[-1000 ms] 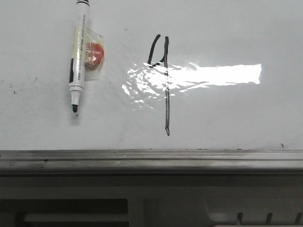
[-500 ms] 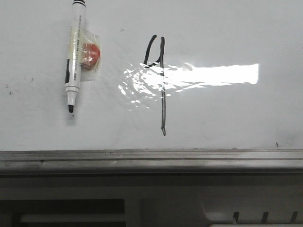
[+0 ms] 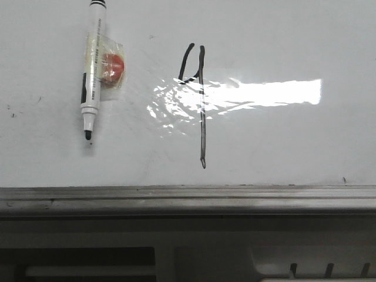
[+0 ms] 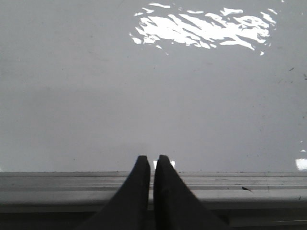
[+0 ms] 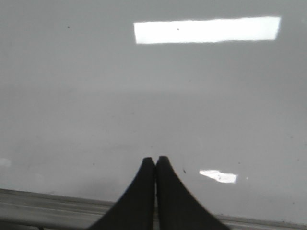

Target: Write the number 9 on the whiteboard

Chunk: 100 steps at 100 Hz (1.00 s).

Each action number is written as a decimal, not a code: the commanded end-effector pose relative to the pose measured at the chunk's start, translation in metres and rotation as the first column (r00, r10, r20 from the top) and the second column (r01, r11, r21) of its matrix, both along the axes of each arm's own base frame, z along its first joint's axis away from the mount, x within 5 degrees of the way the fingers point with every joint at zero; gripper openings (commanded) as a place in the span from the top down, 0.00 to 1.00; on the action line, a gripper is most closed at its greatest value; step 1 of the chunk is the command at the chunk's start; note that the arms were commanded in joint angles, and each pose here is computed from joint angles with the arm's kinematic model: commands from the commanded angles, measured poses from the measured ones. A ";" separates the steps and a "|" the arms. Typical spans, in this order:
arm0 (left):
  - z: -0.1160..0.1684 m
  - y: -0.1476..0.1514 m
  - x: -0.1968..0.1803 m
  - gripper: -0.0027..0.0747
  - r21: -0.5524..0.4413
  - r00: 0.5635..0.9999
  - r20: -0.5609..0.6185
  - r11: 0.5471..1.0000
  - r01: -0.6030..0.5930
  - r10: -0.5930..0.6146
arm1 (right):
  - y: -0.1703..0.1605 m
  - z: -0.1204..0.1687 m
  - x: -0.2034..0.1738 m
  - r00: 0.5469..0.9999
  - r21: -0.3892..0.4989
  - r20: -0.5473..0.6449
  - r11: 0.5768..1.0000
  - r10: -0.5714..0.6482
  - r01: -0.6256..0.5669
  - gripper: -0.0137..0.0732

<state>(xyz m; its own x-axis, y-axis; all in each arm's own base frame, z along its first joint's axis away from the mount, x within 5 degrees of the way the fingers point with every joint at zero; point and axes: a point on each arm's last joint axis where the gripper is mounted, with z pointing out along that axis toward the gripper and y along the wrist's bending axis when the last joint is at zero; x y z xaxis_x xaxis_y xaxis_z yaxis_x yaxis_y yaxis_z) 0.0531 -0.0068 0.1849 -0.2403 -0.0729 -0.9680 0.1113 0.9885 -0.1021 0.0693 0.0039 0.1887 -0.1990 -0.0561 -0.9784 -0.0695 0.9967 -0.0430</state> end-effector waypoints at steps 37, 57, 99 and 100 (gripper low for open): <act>-0.004 0.000 0.000 0.99 -0.022 0.999 0.049 1.000 0.000 0.001 | -0.005 -0.014 -0.016 0.999 -0.030 -0.014 0.999 -0.043 0.043 0.93; -0.004 0.000 0.000 0.99 -0.022 0.999 0.049 1.000 0.000 0.001 | -0.005 -0.014 -0.016 0.999 -0.030 -0.013 0.999 -0.043 0.043 0.93; -0.004 0.000 0.000 0.99 -0.022 0.999 0.049 1.000 0.000 0.001 | -0.005 -0.014 -0.016 0.999 -0.030 -0.013 0.999 -0.043 0.043 0.93; -0.004 0.000 0.000 0.99 -0.022 0.999 0.049 1.000 0.000 0.001 | -0.005 -0.014 -0.016 0.999 -0.030 -0.013 0.999 -0.043 0.043 0.93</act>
